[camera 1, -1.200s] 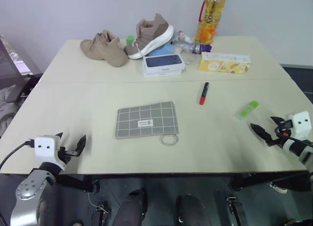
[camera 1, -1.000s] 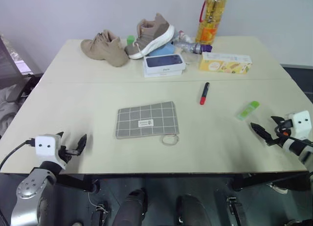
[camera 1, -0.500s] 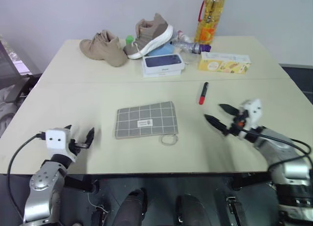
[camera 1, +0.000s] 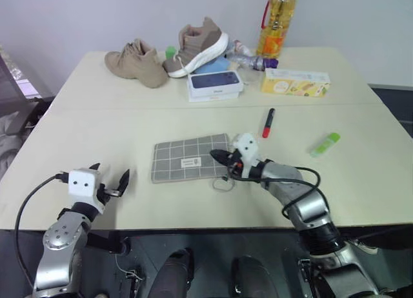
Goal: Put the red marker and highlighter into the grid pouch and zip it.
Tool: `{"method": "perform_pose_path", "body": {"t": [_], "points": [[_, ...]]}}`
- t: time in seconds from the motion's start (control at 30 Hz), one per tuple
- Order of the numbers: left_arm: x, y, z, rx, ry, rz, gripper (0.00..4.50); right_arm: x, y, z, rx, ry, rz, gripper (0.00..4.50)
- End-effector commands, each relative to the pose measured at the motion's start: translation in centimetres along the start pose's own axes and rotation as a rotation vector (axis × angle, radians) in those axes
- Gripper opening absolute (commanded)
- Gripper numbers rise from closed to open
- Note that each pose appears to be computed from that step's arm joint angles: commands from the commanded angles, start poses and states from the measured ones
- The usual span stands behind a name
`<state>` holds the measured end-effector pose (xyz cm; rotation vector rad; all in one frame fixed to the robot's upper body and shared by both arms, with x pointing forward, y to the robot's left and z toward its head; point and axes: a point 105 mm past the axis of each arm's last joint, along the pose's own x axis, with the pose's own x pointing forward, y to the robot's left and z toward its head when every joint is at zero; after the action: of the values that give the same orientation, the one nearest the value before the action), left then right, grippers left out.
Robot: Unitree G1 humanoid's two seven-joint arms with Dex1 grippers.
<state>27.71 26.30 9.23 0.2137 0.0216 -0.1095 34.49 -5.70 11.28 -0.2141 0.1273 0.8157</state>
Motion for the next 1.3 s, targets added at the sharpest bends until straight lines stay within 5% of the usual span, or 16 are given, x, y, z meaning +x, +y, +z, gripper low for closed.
{"method": "perform_pose_path", "body": {"t": [0.03, 0.23, 0.43, 0.9, 1.0, 1.23, 1.3], "points": [[-0.4, 0.8, 1.1, 0.088, -0.037, -0.013, 4.50, 0.4, -1.5, -0.7, 0.048, 0.047, -0.106, 0.10], [0.0, 1.1, 1.5, 0.322, -0.046, -0.156, 4.50, 0.4, -1.5, -3.2, 0.126, 0.142, -0.104, 0.10], [2.5, -1.9, 1.7, 0.643, -0.134, -0.422, 4.50, 0.7, -1.0, -3.1, 0.143, 0.134, -0.086, 0.10], [4.9, -7.1, 2.1, 0.872, -0.407, -0.787, 4.50, 0.5, -1.1, -3.3, 0.115, 0.139, -0.101, 0.10], [5.1, -7.4, 2.0, 0.898, -0.426, -0.830, 3.74, 0.5, -1.0, -3.4, 0.105, 0.143, -0.104, 0.00], [6.0, -7.5, 3.1, 0.899, -0.487, -0.810, 0.22, 0.4, -0.9, -3.3, 0.098, 0.140, -0.102, 0.00], [5.9, -7.6, 3.2, 0.889, -0.497, -0.806, 0.04, 0.4, -0.8, -3.2, 0.100, 0.134, -0.101, 0.00]]}}
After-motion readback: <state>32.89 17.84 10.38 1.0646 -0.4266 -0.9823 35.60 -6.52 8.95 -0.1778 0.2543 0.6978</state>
